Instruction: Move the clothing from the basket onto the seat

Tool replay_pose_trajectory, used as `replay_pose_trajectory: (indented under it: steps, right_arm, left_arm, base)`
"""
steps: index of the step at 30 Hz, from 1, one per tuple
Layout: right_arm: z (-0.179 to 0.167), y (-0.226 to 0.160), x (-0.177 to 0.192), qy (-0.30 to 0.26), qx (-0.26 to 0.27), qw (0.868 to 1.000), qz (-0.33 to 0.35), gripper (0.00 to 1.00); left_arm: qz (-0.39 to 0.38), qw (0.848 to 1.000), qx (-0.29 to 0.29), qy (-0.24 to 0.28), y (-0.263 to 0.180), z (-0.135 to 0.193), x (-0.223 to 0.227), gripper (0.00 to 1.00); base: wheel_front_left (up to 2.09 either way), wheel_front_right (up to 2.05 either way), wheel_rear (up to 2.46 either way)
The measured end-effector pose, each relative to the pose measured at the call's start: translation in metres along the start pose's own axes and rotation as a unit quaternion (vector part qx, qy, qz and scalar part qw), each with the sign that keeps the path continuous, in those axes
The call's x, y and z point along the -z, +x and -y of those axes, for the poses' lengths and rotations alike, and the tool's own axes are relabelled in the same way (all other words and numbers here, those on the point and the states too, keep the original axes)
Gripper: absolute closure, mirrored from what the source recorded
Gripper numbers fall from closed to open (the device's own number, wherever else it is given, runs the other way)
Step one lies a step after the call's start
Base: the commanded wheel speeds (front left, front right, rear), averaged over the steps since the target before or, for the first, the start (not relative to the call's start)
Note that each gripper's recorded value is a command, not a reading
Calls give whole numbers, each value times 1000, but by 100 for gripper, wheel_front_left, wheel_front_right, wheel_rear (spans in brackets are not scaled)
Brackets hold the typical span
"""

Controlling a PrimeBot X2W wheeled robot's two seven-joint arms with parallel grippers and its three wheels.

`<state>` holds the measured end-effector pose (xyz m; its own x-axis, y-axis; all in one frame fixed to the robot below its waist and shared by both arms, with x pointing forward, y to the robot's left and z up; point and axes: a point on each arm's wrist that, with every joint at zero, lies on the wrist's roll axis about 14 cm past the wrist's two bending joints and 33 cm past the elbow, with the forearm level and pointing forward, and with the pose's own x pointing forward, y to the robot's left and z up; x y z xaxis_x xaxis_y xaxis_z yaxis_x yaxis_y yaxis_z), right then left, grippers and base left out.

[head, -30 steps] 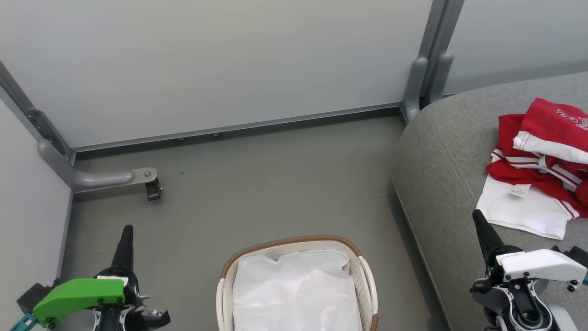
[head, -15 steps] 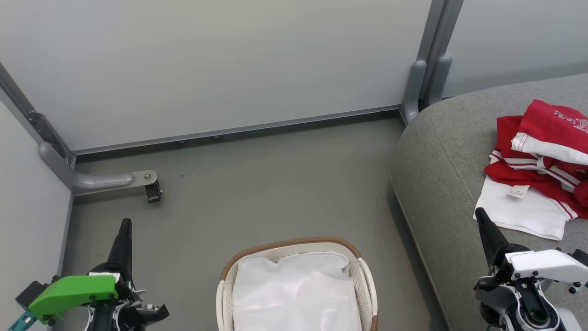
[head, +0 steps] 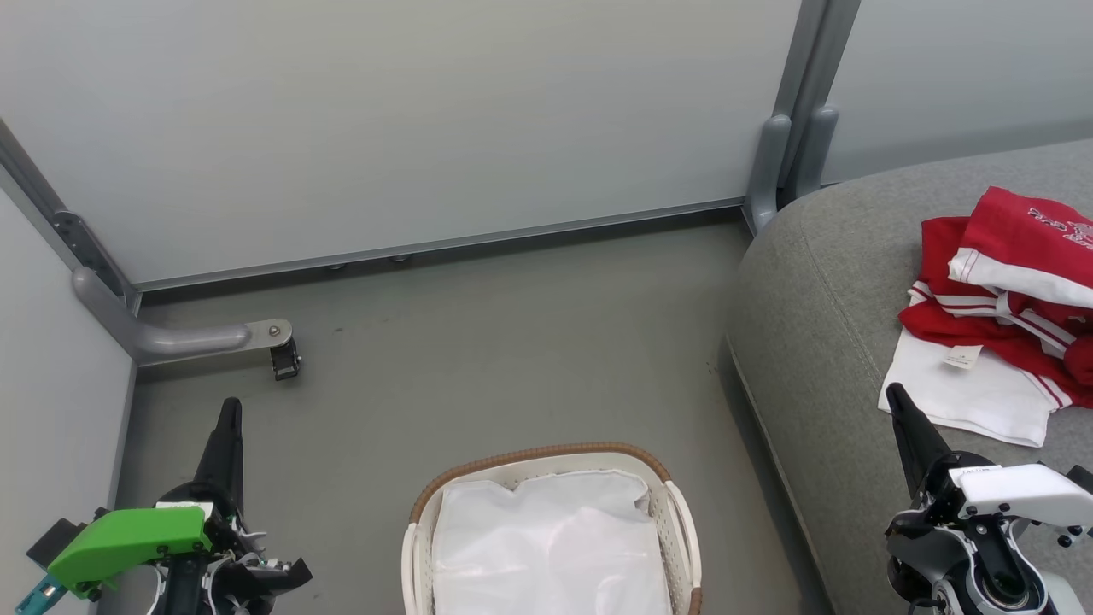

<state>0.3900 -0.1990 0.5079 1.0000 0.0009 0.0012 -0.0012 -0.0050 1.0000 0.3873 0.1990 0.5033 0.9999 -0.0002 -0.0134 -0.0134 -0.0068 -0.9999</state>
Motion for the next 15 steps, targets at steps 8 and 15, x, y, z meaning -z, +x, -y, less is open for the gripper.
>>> replay_pose_trajectory:
  steps: [8, 15]
  right_arm:
    - [0, 0, 0, 0, 0, 1000, 0, 100]
    - [0, 0, 0, 0, 0, 1000, 0, 100]
  left_arm:
    - [0, 1000, 0, 0, 0, 0, 0, 100]
    - [0, 1000, 0, 0, 0, 0, 0, 100]
  base:
    - [0, 0, 0]
    - [0, 0, 0]
